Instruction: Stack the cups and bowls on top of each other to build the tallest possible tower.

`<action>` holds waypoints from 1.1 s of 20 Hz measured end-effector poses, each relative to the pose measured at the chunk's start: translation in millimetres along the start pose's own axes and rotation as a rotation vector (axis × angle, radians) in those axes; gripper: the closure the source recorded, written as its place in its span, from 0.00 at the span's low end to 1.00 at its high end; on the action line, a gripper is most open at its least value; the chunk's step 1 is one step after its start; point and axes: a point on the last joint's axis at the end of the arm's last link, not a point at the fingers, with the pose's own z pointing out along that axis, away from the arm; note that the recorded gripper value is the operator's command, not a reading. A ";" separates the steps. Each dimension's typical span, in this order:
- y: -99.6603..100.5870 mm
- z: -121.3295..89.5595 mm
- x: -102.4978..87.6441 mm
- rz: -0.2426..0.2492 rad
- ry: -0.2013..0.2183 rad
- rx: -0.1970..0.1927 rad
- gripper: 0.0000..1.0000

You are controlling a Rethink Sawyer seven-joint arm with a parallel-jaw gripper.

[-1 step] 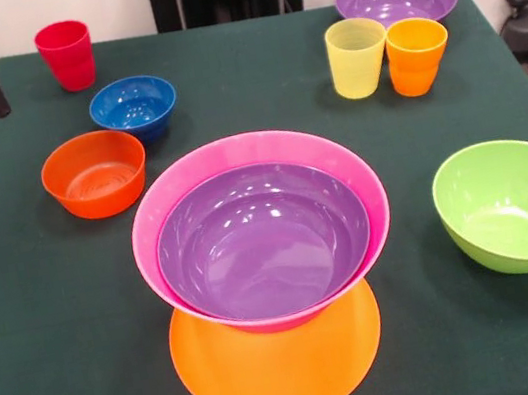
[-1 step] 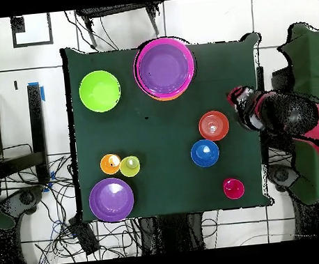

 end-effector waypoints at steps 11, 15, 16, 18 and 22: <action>-33.5 43.0 43.3 -0.069 0.048 0.008 0.00; -31.9 53.6 56.6 -0.093 0.067 -0.003 0.00; -31.0 55.1 58.5 -0.097 0.071 -0.005 0.00; -27.7 57.9 61.8 -0.104 0.077 -0.012 0.00; -20.2 57.7 62.5 -0.114 0.077 -0.024 0.00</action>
